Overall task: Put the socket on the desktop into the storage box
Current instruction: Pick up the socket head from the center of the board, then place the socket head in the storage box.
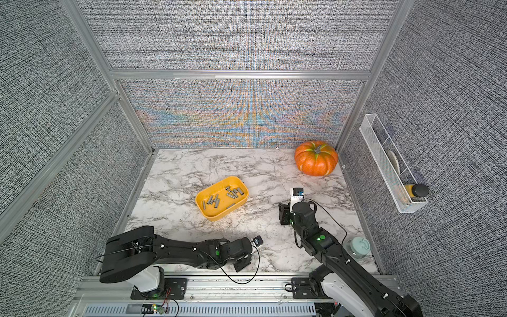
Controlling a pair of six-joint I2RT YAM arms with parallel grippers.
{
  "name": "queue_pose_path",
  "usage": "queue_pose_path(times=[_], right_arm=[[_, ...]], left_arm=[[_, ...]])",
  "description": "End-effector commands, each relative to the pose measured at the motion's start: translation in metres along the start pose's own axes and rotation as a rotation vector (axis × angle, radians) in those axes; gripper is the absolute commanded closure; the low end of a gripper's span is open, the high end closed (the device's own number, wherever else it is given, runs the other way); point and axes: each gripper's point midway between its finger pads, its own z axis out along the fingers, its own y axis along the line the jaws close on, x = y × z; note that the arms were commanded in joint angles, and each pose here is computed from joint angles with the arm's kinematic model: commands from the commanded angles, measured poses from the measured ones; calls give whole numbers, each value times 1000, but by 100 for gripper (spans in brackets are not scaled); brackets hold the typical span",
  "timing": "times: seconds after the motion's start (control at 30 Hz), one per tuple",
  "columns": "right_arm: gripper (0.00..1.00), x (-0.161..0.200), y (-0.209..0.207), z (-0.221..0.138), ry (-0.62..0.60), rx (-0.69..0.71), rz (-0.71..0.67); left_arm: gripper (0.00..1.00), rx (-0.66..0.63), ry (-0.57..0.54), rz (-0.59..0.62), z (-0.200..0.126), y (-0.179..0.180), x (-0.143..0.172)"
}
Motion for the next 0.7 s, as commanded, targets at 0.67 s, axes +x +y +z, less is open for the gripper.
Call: queue_pose_path(times=[0.67], right_arm=[[53, -9, 16, -8, -36, -95, 57]], left_arm=[[100, -363, -541, -559, -123, 160, -127]])
